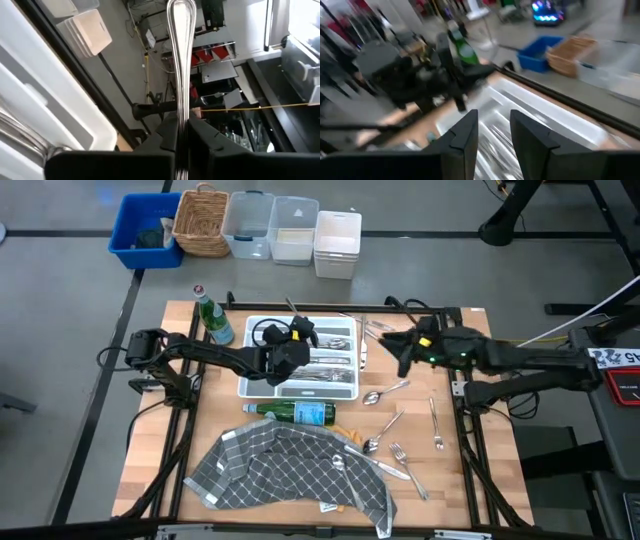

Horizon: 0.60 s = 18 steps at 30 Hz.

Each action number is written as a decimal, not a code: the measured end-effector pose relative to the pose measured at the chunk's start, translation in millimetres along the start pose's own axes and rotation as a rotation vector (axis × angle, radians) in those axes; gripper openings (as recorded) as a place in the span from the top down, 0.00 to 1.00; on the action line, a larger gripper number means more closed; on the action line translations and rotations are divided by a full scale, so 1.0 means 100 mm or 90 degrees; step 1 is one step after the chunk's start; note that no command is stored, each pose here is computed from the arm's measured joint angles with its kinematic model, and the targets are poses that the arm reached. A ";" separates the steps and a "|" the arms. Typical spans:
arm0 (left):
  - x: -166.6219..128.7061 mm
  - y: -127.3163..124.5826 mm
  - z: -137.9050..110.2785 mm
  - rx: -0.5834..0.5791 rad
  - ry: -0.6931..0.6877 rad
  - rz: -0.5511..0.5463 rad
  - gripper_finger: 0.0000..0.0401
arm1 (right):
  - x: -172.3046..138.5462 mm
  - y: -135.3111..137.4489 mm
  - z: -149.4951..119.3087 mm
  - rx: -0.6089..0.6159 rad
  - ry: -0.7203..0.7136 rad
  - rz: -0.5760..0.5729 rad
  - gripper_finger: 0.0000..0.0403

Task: Sort silverware
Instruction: Put the silver fork into the silverware tray

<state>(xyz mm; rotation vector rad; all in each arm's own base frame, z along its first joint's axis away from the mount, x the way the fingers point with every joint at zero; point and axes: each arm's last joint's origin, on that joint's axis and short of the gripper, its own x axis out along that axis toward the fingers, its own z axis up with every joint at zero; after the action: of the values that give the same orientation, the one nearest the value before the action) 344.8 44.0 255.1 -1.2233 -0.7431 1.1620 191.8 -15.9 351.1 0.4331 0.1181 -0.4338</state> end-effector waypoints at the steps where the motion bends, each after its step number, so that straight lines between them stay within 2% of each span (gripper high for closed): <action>1: 0.00 -0.01 0.00 0.001 0.000 -0.002 0.96 | 0.08 -0.03 -0.05 0.009 -0.015 0.011 0.72; 4: 0.00 0.00 -0.01 0.001 0.000 -0.003 0.96 | 0.30 -0.09 -0.18 0.030 -0.053 0.059 0.72; 9: 0.00 -0.01 -0.01 -0.005 0.001 -0.004 0.98 | 0.66 -0.11 -0.30 0.025 -0.052 0.119 0.72; 12: 0.00 -0.02 -0.01 -0.006 0.001 -0.009 0.98 | 0.87 -0.12 -0.40 0.025 -0.048 0.132 0.72; 18: 0.00 -0.03 -0.01 0.046 0.001 -0.012 0.96 | 1.14 -0.12 -0.55 0.062 -0.057 0.141 0.72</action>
<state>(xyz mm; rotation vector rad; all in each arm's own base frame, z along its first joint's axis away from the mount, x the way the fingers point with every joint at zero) 346.9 44.0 257.7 -1.1547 -0.7039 1.1627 288.8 -45.4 274.0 0.5156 -0.0381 -0.2416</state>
